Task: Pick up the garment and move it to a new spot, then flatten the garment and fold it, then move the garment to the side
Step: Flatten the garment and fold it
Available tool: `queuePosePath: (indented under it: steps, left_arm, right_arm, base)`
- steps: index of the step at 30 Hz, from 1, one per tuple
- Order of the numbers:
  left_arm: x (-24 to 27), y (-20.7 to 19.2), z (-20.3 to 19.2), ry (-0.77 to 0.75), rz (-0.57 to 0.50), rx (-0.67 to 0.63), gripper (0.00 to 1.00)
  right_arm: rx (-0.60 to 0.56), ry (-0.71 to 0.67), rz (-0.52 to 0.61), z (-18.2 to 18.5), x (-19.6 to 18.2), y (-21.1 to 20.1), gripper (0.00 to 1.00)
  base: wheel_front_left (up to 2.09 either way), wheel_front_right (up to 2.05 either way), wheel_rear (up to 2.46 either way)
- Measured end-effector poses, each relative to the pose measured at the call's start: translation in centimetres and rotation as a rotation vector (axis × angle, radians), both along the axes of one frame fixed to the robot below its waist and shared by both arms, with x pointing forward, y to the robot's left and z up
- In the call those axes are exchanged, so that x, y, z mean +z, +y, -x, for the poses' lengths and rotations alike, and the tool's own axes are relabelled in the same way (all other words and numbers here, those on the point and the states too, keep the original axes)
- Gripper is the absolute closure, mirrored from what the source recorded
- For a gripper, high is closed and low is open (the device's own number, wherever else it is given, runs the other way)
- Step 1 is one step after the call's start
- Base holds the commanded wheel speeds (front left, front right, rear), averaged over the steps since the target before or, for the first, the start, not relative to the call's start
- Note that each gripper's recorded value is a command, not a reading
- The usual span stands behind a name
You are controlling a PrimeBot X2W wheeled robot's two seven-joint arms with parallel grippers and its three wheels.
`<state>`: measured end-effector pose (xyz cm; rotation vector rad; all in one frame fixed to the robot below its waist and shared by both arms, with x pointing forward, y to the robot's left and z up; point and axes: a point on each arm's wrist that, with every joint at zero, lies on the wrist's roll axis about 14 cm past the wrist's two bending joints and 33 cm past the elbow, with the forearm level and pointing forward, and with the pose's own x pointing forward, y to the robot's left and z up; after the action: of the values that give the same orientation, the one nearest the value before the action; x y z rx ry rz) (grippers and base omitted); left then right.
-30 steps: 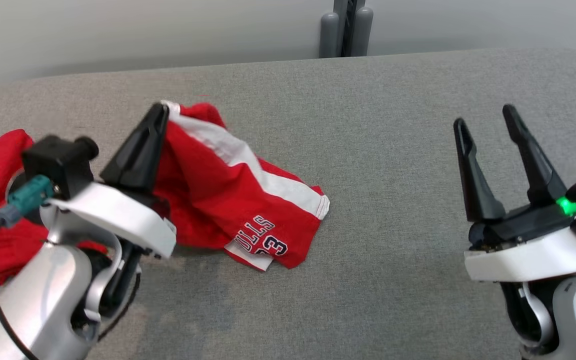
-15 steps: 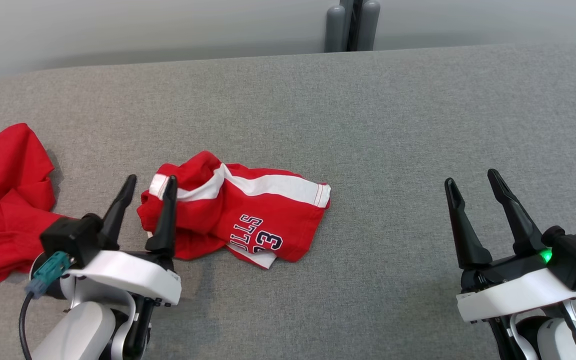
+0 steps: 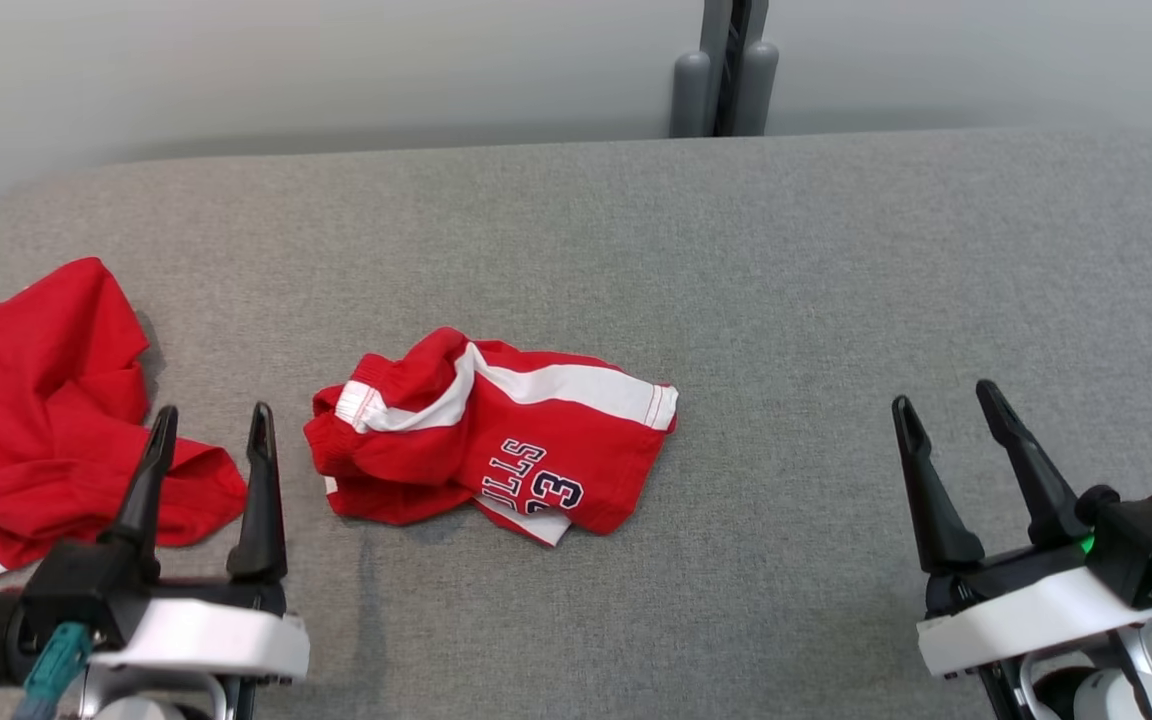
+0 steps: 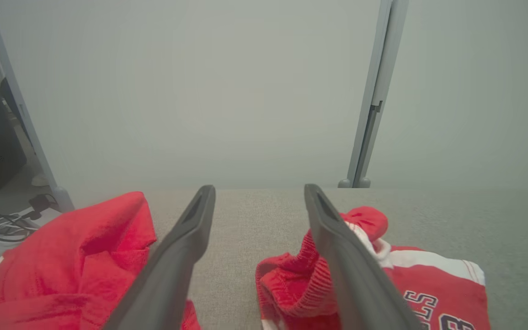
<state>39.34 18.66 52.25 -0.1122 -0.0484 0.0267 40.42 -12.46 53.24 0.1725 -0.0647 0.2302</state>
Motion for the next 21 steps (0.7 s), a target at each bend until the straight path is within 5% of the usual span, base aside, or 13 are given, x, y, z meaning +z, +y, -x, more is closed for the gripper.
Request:
queuePosePath:
  steps: [21]
  left_arm:
    - [0.9,1.1,4.8,-0.016,-0.049,-0.010,0.00]
  right_arm:
    - [-0.016,0.006,0.008,3.9,0.6,-0.7,0.00]
  base:
    - [0.00,0.00,0.00]
